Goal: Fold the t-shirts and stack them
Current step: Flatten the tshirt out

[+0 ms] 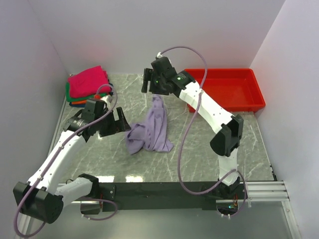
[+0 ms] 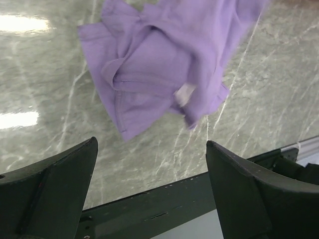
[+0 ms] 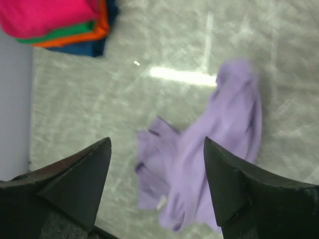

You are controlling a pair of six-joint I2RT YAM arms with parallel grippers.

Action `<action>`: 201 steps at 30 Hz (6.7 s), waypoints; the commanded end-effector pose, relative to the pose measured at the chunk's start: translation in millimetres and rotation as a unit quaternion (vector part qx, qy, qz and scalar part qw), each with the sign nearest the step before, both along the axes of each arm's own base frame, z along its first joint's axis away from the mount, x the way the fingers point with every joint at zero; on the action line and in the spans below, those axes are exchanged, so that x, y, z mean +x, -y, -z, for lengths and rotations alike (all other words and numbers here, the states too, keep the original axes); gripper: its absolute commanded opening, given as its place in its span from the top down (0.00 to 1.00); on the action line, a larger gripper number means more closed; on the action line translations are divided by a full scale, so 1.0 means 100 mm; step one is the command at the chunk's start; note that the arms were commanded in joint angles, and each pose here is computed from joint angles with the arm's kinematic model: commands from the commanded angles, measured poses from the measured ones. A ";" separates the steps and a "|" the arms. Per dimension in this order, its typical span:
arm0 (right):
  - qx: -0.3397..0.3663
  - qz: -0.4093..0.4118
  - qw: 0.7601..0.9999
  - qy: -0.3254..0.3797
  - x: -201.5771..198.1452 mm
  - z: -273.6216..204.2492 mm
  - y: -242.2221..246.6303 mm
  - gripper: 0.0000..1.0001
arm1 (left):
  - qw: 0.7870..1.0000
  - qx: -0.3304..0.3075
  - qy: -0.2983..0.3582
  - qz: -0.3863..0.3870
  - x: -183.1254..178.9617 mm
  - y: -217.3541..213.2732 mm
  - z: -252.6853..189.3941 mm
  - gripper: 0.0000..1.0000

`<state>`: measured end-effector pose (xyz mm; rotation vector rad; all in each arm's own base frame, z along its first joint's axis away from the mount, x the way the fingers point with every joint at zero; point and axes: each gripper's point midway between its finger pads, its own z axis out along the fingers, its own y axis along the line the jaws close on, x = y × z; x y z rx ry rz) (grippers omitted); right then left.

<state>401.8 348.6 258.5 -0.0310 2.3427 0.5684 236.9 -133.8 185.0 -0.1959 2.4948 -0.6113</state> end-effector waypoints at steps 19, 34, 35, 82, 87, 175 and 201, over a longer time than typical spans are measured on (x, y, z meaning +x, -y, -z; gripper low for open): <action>-0.027 0.048 0.994 -0.092 -1.35 0.96 1.10 0.23 | 0.978 -0.017 -0.048 0.201 -0.03 1.27 0.35 0.11; -0.016 0.072 0.993 -0.091 -1.45 0.97 1.24 0.23 | 0.969 0.030 -0.093 0.228 -0.07 1.61 0.86 0.12; -0.021 0.075 0.992 -0.095 -1.49 1.02 1.27 0.23 | 0.969 0.034 -0.093 0.224 -0.04 1.62 0.90 0.18; -0.143 -0.114 0.955 -0.234 -1.60 2.35 0.43 0.84 | 0.996 0.081 -0.028 -0.009 0.53 -0.42 0.37 1.00; -0.180 -0.074 0.961 -0.196 -1.43 2.06 0.66 1.00 | 0.993 0.113 -0.019 -0.037 0.59 -0.76 0.28 1.00; -0.144 0.032 0.979 -0.141 -1.37 1.03 1.87 0.56 | 0.993 0.048 -0.105 0.001 -0.46 0.45 1.20 1.00; -0.107 0.096 0.978 -0.151 -1.34 1.19 2.04 0.47 | 0.970 0.038 0.051 -0.235 0.74 -1.35 -0.53 1.00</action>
